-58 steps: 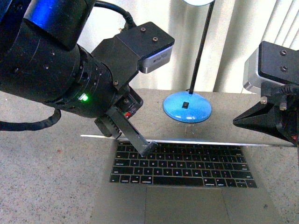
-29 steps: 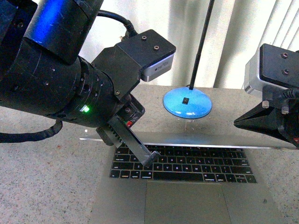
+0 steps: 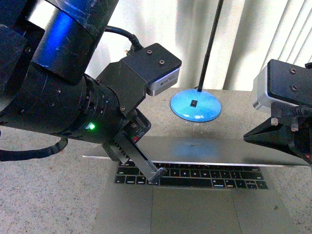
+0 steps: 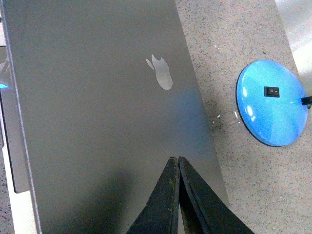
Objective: Close laptop
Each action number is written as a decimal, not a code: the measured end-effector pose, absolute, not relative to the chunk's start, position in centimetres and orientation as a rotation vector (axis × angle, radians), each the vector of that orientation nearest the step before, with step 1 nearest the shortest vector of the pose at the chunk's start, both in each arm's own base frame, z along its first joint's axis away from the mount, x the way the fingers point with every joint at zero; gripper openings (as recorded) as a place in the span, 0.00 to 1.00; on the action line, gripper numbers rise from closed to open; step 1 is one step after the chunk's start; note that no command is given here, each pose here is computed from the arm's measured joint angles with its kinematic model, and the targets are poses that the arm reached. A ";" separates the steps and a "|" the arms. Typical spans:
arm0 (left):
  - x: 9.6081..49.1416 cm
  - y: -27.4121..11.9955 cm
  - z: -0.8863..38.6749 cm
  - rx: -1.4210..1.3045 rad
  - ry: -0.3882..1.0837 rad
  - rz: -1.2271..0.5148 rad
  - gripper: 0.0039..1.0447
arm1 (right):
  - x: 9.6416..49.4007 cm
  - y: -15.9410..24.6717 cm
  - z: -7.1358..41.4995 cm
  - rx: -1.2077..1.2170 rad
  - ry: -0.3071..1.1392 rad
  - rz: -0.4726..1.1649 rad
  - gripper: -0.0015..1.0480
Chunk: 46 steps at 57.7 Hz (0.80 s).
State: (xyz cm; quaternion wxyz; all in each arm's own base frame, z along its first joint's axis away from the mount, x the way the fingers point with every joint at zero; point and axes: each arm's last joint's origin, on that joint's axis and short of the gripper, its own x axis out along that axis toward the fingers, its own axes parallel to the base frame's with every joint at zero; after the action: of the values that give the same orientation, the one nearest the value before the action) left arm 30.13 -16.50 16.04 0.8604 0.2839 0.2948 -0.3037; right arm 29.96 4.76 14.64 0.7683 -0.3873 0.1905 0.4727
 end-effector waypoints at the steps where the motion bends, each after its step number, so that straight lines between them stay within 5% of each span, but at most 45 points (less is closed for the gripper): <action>1: 30.1 -16.5 16.0 0.596 0.619 -0.638 0.03 | 30.0 4.8 14.6 -0.840 0.414 1.026 0.03; 46: 29.6 -16.3 14.0 0.580 0.652 -0.655 0.03 | 29.3 5.1 12.6 -0.835 0.441 1.050 0.03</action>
State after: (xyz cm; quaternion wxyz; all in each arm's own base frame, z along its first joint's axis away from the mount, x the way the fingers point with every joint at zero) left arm 29.64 -16.28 13.99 0.8550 0.2756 0.3100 -0.3113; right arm 29.29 5.06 12.63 0.7608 -0.3838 0.2025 0.4826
